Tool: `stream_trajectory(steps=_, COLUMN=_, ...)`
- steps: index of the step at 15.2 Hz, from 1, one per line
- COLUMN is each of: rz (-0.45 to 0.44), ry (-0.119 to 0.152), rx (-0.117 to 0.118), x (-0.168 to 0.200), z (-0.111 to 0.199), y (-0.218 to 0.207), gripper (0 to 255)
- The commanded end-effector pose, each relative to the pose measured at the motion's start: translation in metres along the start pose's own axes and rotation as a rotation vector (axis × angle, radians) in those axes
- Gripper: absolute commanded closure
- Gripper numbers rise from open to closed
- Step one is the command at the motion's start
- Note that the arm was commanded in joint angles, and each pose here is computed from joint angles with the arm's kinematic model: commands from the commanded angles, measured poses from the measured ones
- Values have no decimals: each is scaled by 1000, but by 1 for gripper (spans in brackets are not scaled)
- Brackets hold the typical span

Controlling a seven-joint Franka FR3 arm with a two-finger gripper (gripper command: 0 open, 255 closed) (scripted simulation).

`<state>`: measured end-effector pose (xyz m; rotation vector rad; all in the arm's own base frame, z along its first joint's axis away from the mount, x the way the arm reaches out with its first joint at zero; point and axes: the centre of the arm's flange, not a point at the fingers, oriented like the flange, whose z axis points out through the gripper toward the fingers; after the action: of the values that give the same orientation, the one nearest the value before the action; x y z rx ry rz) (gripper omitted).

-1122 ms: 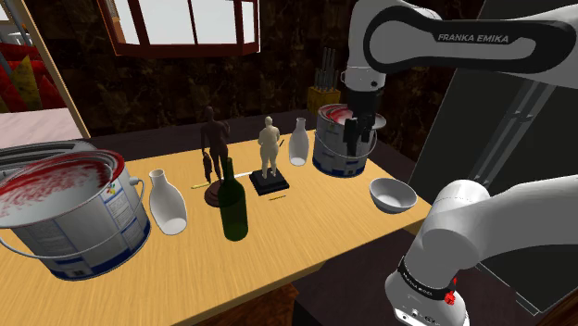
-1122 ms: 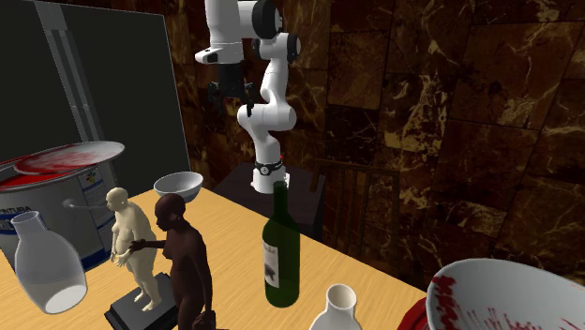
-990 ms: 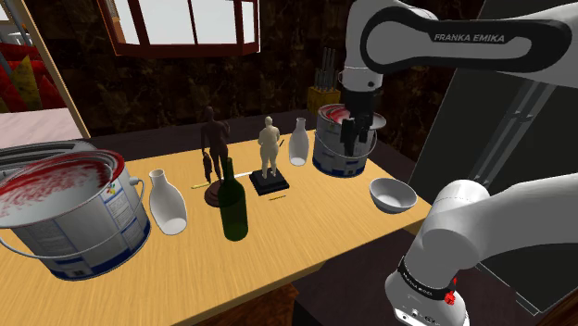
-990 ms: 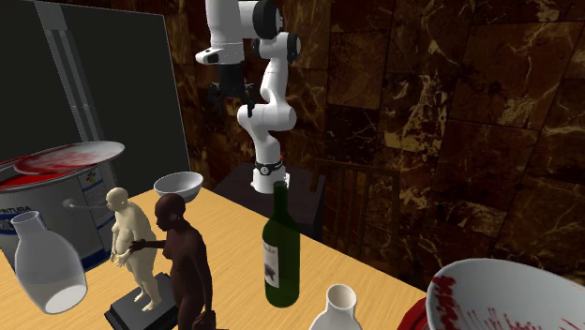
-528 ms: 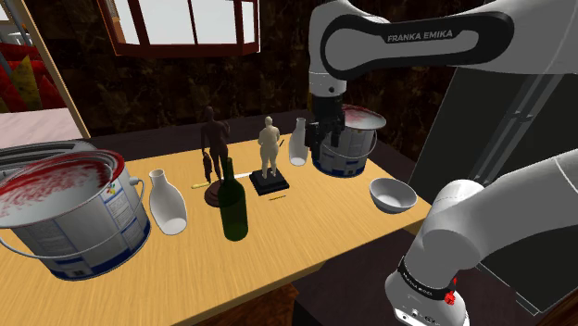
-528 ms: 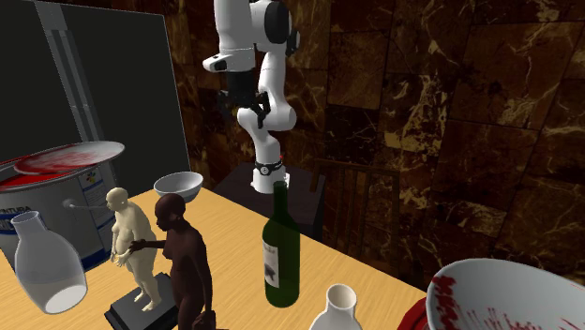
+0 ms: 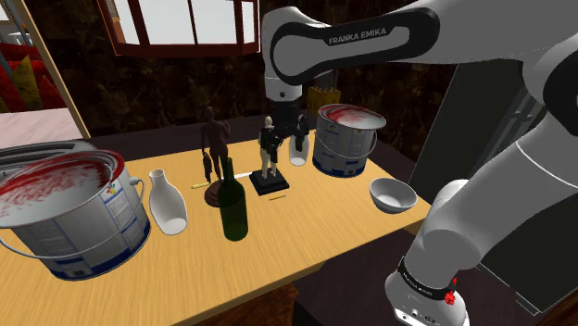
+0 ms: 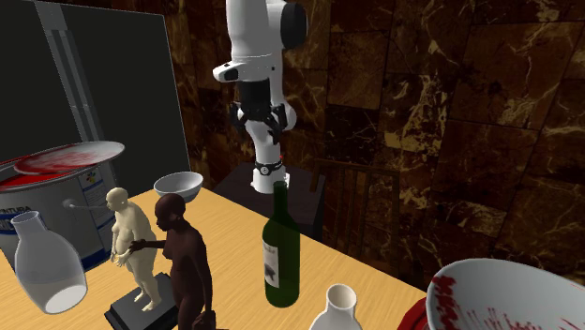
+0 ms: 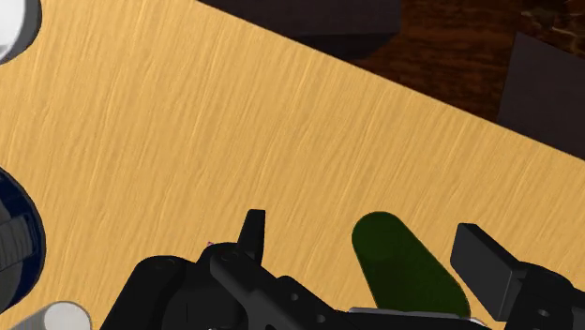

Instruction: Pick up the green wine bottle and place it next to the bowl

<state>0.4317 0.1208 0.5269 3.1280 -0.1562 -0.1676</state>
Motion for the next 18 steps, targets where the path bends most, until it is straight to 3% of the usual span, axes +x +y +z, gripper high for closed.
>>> stream_trajectory(steps=1, rz=27, ry=1, rx=4, x=19, z=3, y=-16, gripper=0)
stream_trajectory(steps=13, rz=175, ry=10, rx=22, x=144, z=13, y=-107, gripper=0)
stream_trajectory(steps=18, rz=178, ry=10, rx=22, x=147, z=35, y=-109, gripper=0)
